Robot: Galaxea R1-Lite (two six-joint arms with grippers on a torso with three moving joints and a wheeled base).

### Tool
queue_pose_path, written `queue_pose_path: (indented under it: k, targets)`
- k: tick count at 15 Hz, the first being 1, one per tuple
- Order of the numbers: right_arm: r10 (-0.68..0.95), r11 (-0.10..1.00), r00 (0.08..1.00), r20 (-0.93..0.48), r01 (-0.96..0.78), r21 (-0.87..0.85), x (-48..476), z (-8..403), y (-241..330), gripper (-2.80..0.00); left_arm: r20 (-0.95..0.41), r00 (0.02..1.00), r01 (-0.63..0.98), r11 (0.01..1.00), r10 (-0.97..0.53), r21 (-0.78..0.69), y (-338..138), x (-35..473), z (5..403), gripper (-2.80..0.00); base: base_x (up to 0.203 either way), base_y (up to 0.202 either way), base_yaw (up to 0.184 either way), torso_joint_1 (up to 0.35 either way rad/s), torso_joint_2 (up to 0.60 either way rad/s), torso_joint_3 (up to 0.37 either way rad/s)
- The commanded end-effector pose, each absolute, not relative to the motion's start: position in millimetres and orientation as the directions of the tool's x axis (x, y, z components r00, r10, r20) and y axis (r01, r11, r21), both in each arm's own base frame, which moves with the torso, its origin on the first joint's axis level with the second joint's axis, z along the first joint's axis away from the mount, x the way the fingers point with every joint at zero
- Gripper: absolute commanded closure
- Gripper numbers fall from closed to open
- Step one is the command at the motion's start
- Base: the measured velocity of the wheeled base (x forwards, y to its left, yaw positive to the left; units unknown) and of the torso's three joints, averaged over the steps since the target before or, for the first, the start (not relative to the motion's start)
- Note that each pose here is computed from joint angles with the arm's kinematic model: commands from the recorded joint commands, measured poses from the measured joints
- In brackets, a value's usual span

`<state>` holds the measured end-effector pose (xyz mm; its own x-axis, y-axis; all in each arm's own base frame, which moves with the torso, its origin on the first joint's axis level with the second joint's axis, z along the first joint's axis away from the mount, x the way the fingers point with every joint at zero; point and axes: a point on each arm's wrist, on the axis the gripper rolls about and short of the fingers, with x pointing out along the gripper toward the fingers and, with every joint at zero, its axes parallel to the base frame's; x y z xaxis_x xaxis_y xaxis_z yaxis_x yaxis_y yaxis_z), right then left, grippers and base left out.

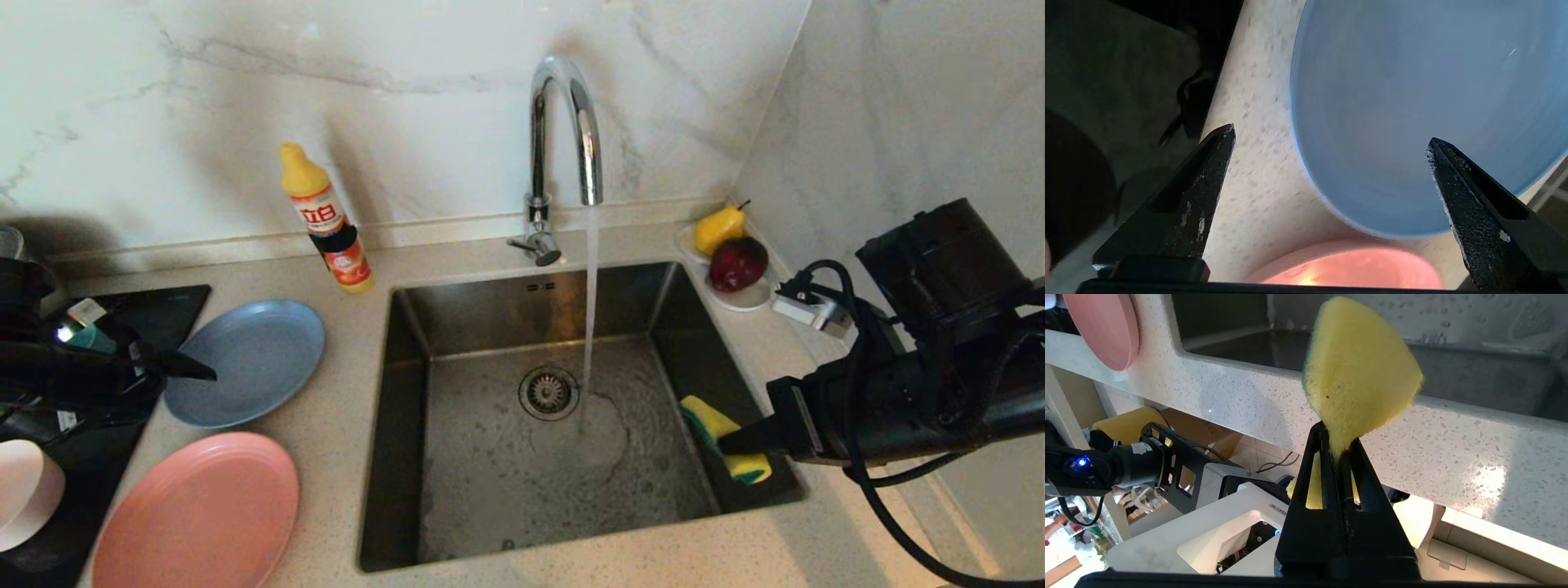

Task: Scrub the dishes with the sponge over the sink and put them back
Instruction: Wash the plate

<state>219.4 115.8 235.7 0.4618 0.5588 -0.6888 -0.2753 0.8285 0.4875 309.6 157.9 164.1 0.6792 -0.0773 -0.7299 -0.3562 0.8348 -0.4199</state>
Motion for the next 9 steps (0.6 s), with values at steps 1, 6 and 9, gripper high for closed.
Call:
queue_pose_path:
  k: [1, 6, 9]
  targets:
    - [0.556, 0.831, 0.454, -0.696, -0.269, 0.488, 219.1, 233.3, 115.6, 0.00, -0.721, 0.688, -0.357, 0.825, -0.085, -0.439, 155.2, 317.8, 166.9, -2.80, 0.000, 0.000, 0.000, 0.000, 0.00, 0.000]
    - [0.558, 0.829, 0.455, -0.694, -0.271, 0.489, 216.0, 234.1, 114.1, 0.00, -0.727, 0.678, -0.337, 0.833, -0.109, -0.439, 144.9, 323.1, 163.9, -2.80, 0.000, 0.000, 0.000, 0.000, 0.00, 0.000]
    - [0.559, 0.828, 0.457, -0.691, -0.273, 0.490, 215.0, 235.0, 113.7, 0.00, -0.730, 0.675, -0.339, 0.832, -0.109, -0.438, 145.7, 324.9, 161.6, -2.80, 0.000, 0.000, 0.000, 0.000, 0.00, 0.000]
